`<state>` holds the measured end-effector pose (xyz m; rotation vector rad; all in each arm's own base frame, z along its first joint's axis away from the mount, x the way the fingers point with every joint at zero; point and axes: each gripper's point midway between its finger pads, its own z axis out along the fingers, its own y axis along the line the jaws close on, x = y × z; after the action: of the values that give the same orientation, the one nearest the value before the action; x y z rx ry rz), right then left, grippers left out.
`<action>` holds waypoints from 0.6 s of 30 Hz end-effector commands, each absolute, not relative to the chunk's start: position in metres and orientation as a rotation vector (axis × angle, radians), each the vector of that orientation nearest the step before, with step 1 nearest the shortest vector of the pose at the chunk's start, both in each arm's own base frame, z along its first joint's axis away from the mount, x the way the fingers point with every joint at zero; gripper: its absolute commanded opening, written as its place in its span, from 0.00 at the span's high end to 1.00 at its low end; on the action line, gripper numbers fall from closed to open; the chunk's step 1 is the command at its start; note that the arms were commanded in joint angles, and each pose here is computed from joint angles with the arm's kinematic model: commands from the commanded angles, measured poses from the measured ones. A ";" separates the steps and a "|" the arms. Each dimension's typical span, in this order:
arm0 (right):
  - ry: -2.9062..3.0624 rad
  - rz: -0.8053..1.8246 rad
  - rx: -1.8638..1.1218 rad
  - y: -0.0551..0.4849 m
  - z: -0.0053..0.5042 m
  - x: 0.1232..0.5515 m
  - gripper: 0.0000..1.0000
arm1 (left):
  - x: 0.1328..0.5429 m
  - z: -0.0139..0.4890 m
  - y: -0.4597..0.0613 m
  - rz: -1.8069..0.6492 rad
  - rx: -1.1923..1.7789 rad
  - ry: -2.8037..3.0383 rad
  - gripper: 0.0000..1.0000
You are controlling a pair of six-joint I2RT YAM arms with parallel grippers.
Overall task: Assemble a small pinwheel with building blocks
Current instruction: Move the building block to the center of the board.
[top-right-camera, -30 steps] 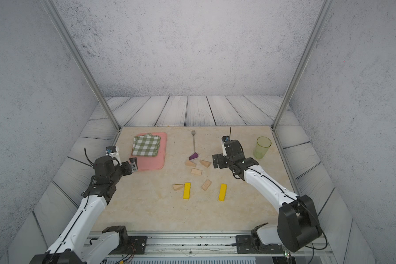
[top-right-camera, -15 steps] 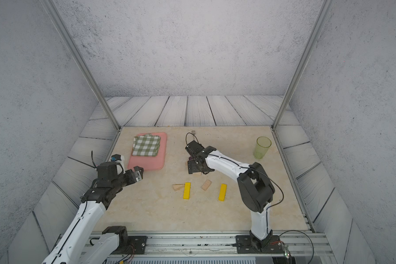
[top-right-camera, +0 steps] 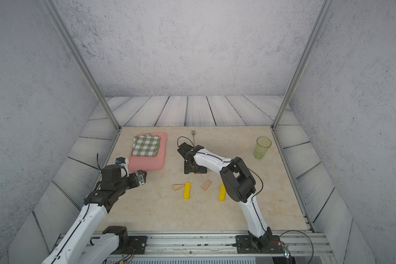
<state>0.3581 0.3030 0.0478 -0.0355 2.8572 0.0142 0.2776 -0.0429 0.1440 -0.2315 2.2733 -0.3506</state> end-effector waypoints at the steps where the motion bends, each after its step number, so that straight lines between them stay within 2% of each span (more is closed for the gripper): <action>1: 2.887 -0.072 0.001 0.299 0.030 0.358 0.22 | 0.278 0.146 -0.043 -0.333 -0.214 2.253 0.02; 9: 2.916 -0.088 0.037 0.295 0.015 0.358 0.34 | 0.277 0.145 -0.045 -0.334 -0.205 2.256 0.02; 16: 2.924 -0.106 0.051 0.287 0.009 0.356 0.35 | 0.278 0.145 -0.046 -0.333 -0.206 2.258 0.02; 18: 2.927 -0.119 0.050 0.285 0.010 0.355 0.30 | 0.277 0.144 -0.046 -0.332 -0.206 2.261 0.02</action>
<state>0.3632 0.3021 0.0336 0.0284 2.8749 -0.0192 0.2769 -0.0452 0.1442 -0.2189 2.2722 -0.3438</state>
